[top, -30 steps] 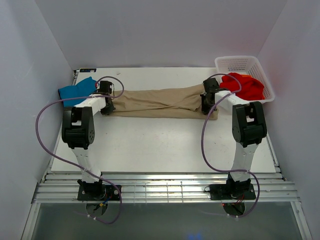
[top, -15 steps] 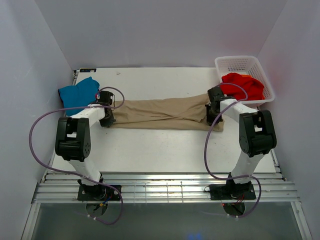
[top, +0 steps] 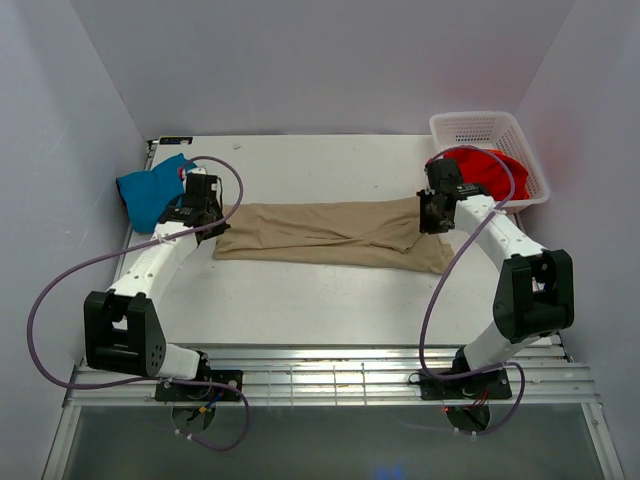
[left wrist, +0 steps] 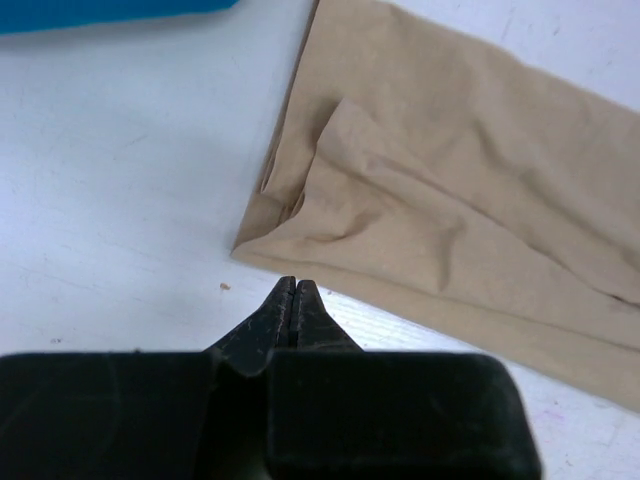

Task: Fold and stack the t-shirts
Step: Fold the tshirt

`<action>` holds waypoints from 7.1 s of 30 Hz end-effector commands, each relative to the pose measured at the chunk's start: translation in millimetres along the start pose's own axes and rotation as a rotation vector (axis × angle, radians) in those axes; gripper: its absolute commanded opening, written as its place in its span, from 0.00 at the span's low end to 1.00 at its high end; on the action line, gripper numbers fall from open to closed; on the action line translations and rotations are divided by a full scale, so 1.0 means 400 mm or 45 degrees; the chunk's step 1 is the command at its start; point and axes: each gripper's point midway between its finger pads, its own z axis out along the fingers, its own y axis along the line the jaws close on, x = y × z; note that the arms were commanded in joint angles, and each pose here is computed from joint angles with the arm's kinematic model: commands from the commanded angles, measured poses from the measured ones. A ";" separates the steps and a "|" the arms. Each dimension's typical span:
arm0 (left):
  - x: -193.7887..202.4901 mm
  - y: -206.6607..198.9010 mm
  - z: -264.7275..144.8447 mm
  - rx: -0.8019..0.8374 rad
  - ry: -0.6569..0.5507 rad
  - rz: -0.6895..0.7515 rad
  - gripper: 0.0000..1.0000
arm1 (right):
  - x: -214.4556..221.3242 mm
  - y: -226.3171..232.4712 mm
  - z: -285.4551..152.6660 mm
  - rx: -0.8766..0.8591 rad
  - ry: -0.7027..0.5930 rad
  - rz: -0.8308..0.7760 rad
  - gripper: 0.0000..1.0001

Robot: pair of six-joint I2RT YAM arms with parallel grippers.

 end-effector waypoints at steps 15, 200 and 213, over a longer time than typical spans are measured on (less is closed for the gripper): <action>0.042 -0.042 0.128 0.039 0.099 0.078 0.08 | -0.022 0.099 0.054 -0.257 -0.006 -0.086 0.35; 0.046 -0.096 0.242 0.015 -0.141 0.110 0.35 | 0.175 0.090 0.135 -0.084 0.283 0.012 0.10; -0.077 -0.003 0.197 -0.189 -0.312 0.025 0.00 | 0.183 0.089 0.143 -0.084 0.299 0.009 0.10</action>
